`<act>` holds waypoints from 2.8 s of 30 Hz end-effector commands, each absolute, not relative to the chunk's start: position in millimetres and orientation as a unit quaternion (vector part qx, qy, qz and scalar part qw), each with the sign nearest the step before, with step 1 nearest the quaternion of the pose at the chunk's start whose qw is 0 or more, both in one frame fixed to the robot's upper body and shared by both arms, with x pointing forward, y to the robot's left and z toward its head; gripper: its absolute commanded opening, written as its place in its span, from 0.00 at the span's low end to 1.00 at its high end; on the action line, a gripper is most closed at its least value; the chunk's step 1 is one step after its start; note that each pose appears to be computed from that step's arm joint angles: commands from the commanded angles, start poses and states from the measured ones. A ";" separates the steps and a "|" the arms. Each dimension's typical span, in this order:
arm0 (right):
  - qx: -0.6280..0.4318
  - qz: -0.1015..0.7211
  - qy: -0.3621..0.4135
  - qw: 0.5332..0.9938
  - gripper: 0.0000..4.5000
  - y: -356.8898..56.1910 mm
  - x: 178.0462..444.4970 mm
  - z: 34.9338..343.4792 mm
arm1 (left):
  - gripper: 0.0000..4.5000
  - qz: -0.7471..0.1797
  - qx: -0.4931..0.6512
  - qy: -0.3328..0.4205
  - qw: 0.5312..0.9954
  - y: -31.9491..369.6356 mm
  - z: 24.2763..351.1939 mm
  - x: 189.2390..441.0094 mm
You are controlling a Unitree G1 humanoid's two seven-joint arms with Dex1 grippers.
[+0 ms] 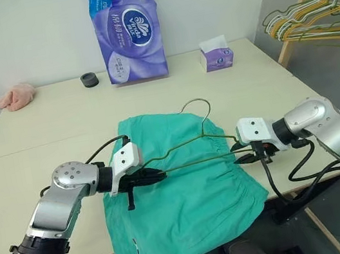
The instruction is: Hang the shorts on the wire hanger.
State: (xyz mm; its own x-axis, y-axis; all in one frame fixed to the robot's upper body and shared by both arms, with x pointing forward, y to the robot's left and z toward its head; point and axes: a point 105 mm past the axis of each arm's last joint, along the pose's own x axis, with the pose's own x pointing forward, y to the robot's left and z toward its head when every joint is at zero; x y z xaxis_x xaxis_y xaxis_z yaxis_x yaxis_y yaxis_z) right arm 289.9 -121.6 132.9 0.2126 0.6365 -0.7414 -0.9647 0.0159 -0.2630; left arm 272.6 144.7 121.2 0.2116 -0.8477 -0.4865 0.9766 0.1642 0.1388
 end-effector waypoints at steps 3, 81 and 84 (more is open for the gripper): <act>-0.374 0.581 0.220 0.689 0.00 -118.9 292.4 136.3 | 0.00 -0.618 0.233 0.128 0.740 138.9 128.7 269.4; -0.003 0.426 0.492 0.760 0.00 -232.1 237.4 93.8 | 0.54 -0.536 0.101 0.176 0.819 197.6 136.1 298.0; 0.009 0.437 0.499 0.748 0.00 -221.7 240.3 90.4 | 0.54 -0.537 0.099 0.173 0.820 196.6 137.2 299.5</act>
State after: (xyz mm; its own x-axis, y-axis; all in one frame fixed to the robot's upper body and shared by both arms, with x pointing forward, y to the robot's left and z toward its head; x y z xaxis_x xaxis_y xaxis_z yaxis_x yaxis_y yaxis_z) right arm 238.9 -229.1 86.6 0.1395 0.6373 -0.7579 -0.6370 0.6438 0.4241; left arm 296.0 196.2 127.2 0.3452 -0.8457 -0.4069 0.9122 0.4043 -0.0664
